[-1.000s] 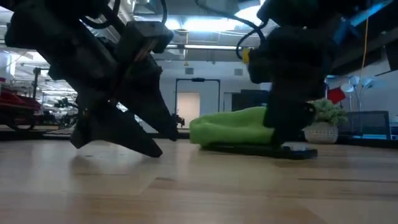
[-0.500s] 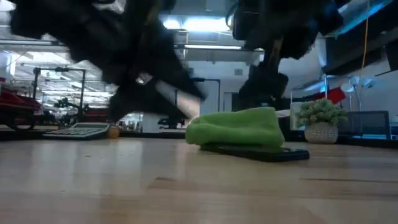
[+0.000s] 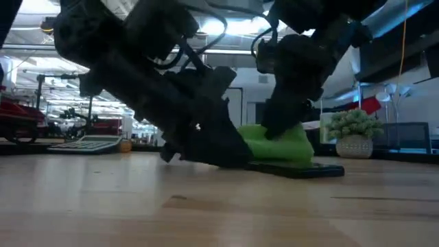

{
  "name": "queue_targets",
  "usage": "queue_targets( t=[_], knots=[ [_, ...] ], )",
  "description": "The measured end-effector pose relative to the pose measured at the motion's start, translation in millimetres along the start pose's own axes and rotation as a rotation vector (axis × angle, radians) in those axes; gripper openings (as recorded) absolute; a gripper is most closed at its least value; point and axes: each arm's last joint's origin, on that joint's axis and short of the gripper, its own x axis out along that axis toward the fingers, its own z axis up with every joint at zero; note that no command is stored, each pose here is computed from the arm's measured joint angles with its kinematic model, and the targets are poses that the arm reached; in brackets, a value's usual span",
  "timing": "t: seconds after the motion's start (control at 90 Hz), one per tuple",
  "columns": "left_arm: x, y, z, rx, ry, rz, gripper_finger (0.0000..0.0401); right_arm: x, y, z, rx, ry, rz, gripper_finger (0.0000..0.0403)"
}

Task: Apply microfiber cloth
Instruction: Spray the black cellphone using the cleaning bottle

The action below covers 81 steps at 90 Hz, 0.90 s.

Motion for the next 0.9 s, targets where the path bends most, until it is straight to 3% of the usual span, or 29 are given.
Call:
queue_targets(
  t=[0.211, 0.478, 0.678, 0.9],
  knots=[
    [-2.9, -4.3, -9.4, 0.124, 0.059, -0.03, 0.0156, -0.6, -15.6, 0.7, -0.03, -0.001, -0.164, 0.0325],
    [-6.2, -7.3, -11.3, 0.154, 0.077, -0.045, 0.0156, -9.2, -60.2, -3.6, 0.049, 0.171, -0.364, 0.0325],
    [-20.6, -15.1, 1.3, 0.169, 0.109, -0.104, 0.0156, -25.0, -46.4, 4.5, 0.06, 0.324, -0.271, 0.0325],
    [-50.3, -27.6, 14.3, 0.141, 0.151, -0.113, 0.0156, -21.6, -12.4, -6.4, 0.022, 0.343, -0.104, 0.0325]
  ],
)
